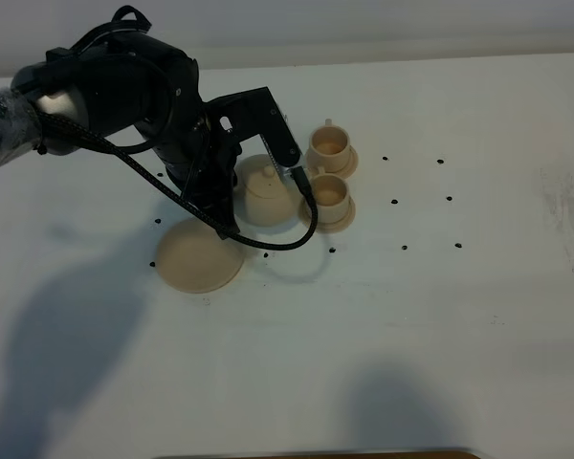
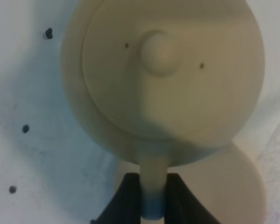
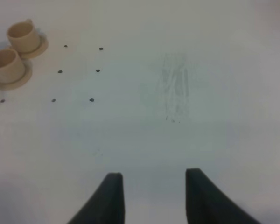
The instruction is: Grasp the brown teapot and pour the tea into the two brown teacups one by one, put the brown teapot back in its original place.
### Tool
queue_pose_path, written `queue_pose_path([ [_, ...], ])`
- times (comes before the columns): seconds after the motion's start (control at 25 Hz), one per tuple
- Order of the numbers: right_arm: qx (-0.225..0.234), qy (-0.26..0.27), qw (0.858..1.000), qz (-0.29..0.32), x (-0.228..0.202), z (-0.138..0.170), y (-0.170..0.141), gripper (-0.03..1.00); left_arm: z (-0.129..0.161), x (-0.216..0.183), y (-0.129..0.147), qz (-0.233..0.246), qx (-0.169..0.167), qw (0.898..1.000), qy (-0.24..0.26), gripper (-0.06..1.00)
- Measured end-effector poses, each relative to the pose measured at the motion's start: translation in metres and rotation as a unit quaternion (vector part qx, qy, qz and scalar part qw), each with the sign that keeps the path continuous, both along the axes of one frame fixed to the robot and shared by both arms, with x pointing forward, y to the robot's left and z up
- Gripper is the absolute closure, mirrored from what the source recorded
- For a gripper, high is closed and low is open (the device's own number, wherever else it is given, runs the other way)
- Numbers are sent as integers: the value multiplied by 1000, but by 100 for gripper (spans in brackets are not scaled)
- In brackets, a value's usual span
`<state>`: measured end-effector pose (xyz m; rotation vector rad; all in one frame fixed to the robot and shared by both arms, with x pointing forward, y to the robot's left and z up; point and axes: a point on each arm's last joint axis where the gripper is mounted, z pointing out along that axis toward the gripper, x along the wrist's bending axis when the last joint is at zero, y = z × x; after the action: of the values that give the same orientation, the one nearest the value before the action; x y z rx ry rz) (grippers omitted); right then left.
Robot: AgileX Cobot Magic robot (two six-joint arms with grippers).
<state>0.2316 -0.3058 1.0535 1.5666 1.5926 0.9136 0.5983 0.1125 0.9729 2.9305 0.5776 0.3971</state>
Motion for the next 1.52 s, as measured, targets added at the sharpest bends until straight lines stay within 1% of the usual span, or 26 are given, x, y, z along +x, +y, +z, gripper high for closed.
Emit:
queue_pose_path([
  [0.2, 0, 0, 1000, 0, 0, 0, 0, 66, 0, 1, 1, -7, 10, 1000, -6, 78],
  [0.44, 0, 0, 1000, 0, 0, 0, 0, 66, 0, 2, 2, -30, 18, 999, -13, 78],
  [0.6, 0, 0, 1000, 0, 0, 0, 0, 66, 1, 5, 2, -40, 27, 998, -29, 78],
  [1.04, 0, 0, 1000, 0, 0, 0, 0, 66, 2, 7, 2, -93, 45, 994, -47, 78],
  [1.16, 0, 0, 1000, 0, 0, 0, 0, 66, -1, 9, 2, -105, 51, 992, -50, 78],
  [1.28, 0, 0, 1000, 0, 0, 0, 0, 66, -7, 11, 1, -113, 58, 991, -50, 78],
  [1.52, 0, 0, 1000, 0, 0, 0, 0, 66, -7, 14, 2, -123, 67, 988, -64, 78],
])
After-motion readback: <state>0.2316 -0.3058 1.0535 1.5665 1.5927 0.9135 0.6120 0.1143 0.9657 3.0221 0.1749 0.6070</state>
